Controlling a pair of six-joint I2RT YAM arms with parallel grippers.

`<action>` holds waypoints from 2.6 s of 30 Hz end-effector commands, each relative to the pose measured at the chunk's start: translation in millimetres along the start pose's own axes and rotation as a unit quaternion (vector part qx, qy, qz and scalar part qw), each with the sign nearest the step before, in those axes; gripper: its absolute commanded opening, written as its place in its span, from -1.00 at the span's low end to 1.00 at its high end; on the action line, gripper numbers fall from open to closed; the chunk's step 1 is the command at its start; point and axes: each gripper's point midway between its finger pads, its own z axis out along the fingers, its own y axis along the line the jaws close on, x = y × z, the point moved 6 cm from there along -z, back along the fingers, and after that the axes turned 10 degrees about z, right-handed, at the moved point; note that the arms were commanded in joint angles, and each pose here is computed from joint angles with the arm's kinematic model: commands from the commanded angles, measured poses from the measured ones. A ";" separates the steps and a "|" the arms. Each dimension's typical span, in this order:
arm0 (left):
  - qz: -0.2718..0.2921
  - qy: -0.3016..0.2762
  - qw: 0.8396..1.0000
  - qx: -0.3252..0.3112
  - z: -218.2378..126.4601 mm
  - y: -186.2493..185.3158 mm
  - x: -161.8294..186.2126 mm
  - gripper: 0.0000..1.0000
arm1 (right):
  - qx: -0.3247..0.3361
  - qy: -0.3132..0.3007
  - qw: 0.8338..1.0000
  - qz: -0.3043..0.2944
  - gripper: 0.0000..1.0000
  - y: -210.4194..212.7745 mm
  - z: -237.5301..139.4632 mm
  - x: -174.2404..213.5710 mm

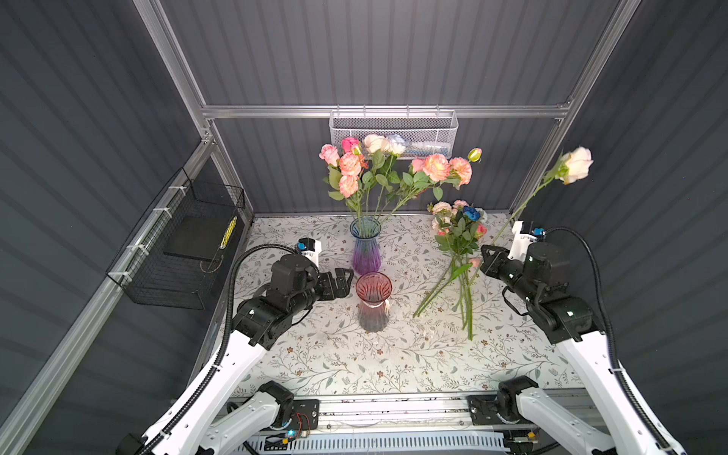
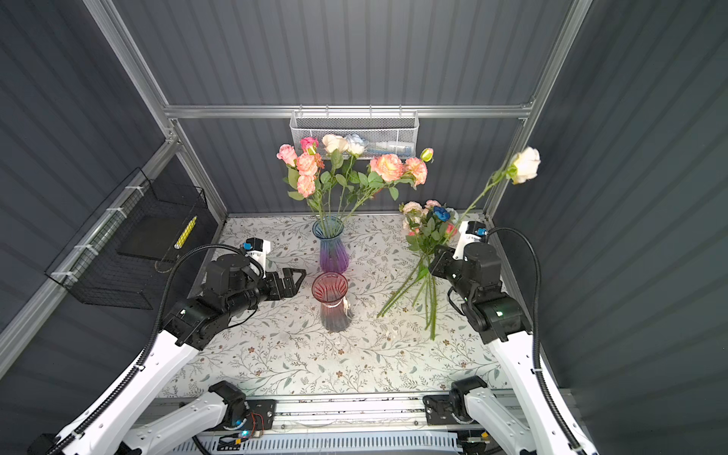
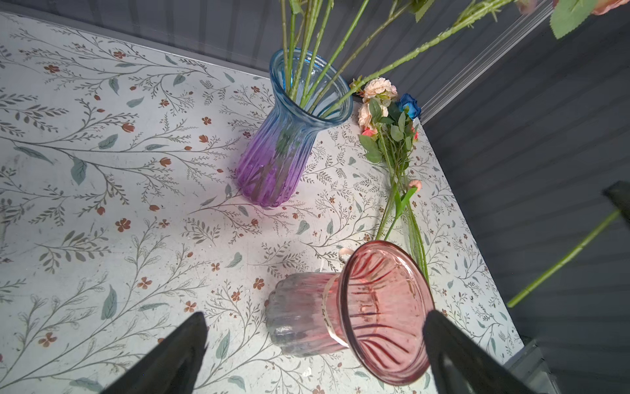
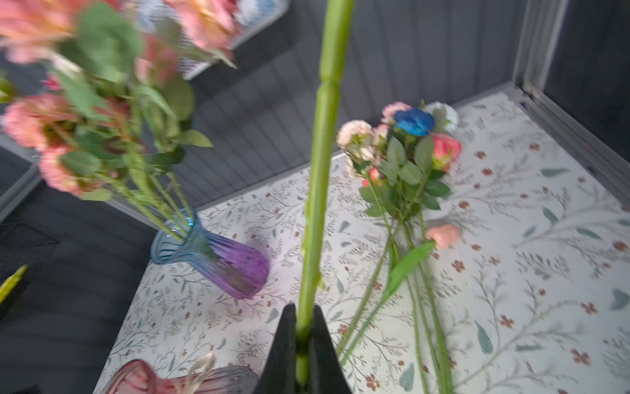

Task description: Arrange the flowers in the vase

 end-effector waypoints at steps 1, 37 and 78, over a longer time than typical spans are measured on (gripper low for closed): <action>0.018 -0.023 1.000 -0.005 -15.3 -2.8 -12.4 1.00 | -0.087 -0.037 0.993 -0.078 -1.00 56.9 -24.6 -18.7; 0.014 -0.034 0.999 0.008 -28.5 -4.0 -8.6 0.99 | -0.256 0.078 0.938 -0.222 -0.59 175.8 73.8 171.0; 0.010 -0.026 1.000 0.006 -19.5 -1.1 -1.6 1.00 | 0.134 0.221 0.959 0.117 -0.39 -89.9 137.5 148.7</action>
